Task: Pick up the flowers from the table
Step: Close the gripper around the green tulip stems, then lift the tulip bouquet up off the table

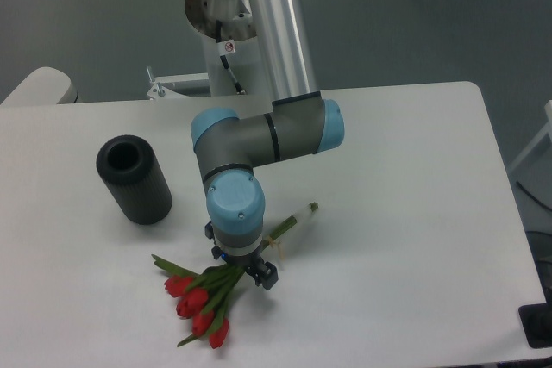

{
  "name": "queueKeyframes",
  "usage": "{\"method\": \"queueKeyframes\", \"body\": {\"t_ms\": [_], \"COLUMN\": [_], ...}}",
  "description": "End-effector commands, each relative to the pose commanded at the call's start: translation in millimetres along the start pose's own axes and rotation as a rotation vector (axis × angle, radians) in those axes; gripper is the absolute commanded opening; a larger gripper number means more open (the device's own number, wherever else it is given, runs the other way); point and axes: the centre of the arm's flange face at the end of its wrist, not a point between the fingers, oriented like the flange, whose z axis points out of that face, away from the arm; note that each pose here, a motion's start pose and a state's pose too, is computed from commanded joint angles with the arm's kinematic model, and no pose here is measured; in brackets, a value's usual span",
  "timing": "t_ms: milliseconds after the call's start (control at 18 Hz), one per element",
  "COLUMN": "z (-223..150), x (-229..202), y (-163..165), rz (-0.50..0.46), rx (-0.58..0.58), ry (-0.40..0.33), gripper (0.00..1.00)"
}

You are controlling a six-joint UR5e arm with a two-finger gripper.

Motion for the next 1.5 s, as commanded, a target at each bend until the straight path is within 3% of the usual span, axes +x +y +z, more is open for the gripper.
{"method": "queueKeyframes", "body": {"t_ms": [111,167,278,444,1167,1500], "z": [0,0,-5,-20,-87,-141], "x": [-1,-1,-4,-7,-55,-101], "y": [0,0,0,4,54,74], "rz": [-0.006,-0.006,-0.007,-0.016,-0.11,-0.085], "rx": [0.003,0.003,0.009,0.023,0.059,0.034], "ry": [0.002,0.002,-0.005,-0.021,-0.088,-0.045], "gripper": [0.48,0.34,0.13,0.01,0.0,0.0]}}
